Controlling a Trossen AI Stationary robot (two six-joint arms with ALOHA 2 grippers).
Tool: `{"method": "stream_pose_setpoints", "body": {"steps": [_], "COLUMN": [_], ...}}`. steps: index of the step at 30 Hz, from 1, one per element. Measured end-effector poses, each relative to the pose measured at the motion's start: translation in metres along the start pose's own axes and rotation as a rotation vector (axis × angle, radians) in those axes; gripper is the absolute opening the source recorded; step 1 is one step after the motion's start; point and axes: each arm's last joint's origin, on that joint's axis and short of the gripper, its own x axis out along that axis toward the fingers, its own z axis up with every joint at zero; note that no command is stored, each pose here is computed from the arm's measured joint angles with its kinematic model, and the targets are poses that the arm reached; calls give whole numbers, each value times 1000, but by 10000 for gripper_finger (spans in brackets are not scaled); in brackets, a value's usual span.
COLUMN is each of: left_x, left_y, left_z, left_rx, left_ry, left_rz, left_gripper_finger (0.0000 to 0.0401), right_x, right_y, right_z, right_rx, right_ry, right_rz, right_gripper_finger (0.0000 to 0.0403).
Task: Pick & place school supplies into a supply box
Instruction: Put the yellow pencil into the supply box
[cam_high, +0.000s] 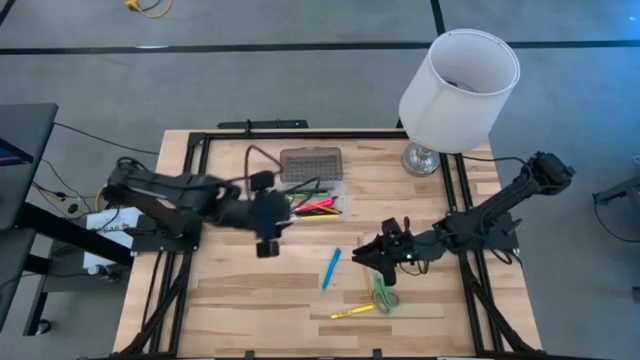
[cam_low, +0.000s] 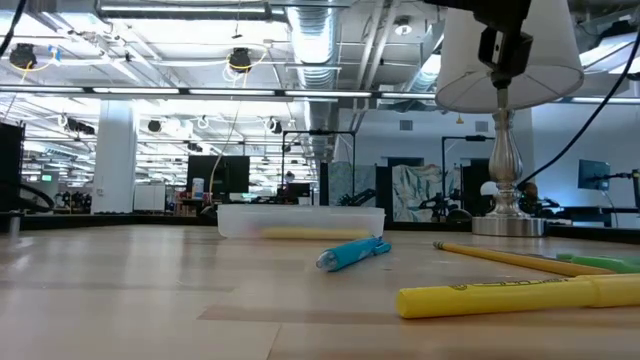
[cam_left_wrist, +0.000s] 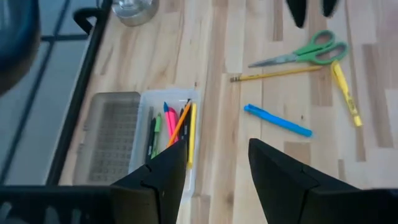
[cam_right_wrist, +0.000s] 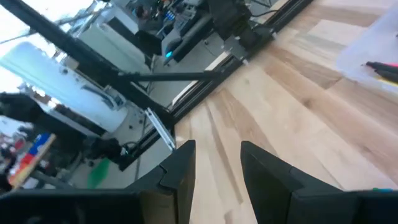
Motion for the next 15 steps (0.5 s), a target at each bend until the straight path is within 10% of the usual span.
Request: {"method": "stream_pose_setpoints", "body": {"steps": [15], "left_x": [0], "left_y": [-55], "left_z": [-40], "left_rx": [19], "left_ry": [-139], "left_rz": [12], "left_gripper_finger": [169], "right_x": [5], "right_y": [-6], "right_z": [12], "right_rx": [-65], "right_ry": [-55], "right_rz": [-13], "right_gripper_finger": [120]}}
